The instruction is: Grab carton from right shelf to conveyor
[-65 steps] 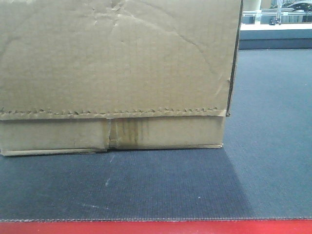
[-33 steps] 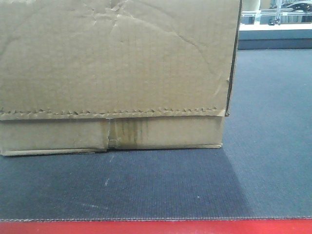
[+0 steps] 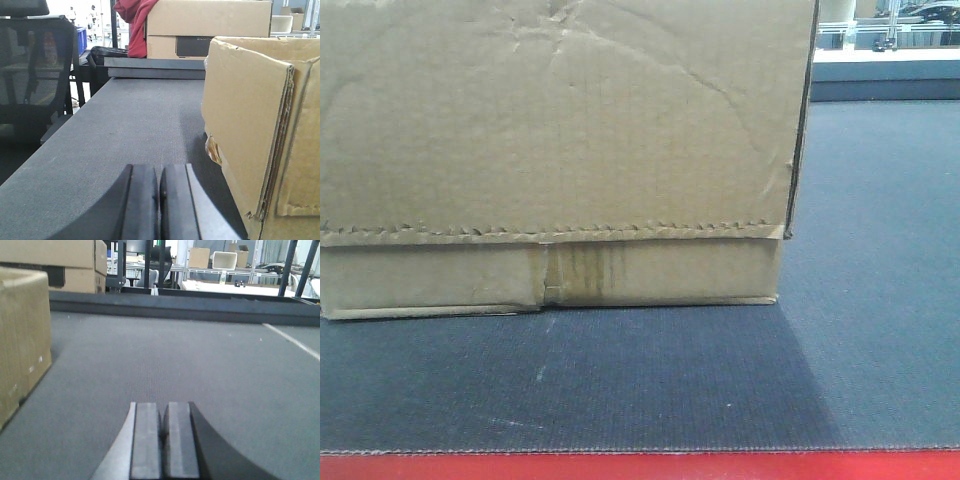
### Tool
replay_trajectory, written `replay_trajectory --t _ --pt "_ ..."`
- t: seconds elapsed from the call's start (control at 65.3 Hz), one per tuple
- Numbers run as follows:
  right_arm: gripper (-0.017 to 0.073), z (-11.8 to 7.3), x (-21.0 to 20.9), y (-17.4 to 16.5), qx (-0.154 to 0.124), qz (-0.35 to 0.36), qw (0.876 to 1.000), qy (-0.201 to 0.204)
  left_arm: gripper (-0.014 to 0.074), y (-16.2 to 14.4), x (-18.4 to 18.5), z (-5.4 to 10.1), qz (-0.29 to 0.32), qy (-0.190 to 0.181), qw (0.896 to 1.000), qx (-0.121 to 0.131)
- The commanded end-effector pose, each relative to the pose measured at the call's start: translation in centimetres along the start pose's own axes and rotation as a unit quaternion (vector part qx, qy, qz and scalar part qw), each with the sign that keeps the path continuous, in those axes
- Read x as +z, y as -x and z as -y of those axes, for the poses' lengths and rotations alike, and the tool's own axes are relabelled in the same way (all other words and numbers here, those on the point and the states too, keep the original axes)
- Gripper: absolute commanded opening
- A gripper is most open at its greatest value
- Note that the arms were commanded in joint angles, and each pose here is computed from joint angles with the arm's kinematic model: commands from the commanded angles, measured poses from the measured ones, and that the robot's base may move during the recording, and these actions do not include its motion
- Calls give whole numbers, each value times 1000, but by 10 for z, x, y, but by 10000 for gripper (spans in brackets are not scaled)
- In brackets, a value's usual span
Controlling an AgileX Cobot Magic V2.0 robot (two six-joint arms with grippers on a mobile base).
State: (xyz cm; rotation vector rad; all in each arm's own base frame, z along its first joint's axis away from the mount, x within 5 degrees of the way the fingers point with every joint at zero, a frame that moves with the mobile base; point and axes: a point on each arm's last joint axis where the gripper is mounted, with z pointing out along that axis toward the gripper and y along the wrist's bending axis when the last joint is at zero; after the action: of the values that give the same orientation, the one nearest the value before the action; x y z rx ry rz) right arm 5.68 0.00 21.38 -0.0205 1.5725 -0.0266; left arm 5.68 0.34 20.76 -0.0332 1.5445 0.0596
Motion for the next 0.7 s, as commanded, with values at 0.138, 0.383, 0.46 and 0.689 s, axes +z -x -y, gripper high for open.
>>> replay_trajectory --t 0.138,0.383,0.46,0.689 --pt "-69 1 0 -4 -4 27 1000 -6 15 2 0 0 12 2 1000 4" --pt "-69 1 0 -3 -4 30 1000 -7 15 2 0 0 12 2 1000 4" --pt "-69 1 0 -3 -4 30 1000 -7 15 2 0 0 12 2 1000 4" --pt "-69 1 0 -3 -4 30 1000 -7 15 2 0 0 12 2 1000 4"
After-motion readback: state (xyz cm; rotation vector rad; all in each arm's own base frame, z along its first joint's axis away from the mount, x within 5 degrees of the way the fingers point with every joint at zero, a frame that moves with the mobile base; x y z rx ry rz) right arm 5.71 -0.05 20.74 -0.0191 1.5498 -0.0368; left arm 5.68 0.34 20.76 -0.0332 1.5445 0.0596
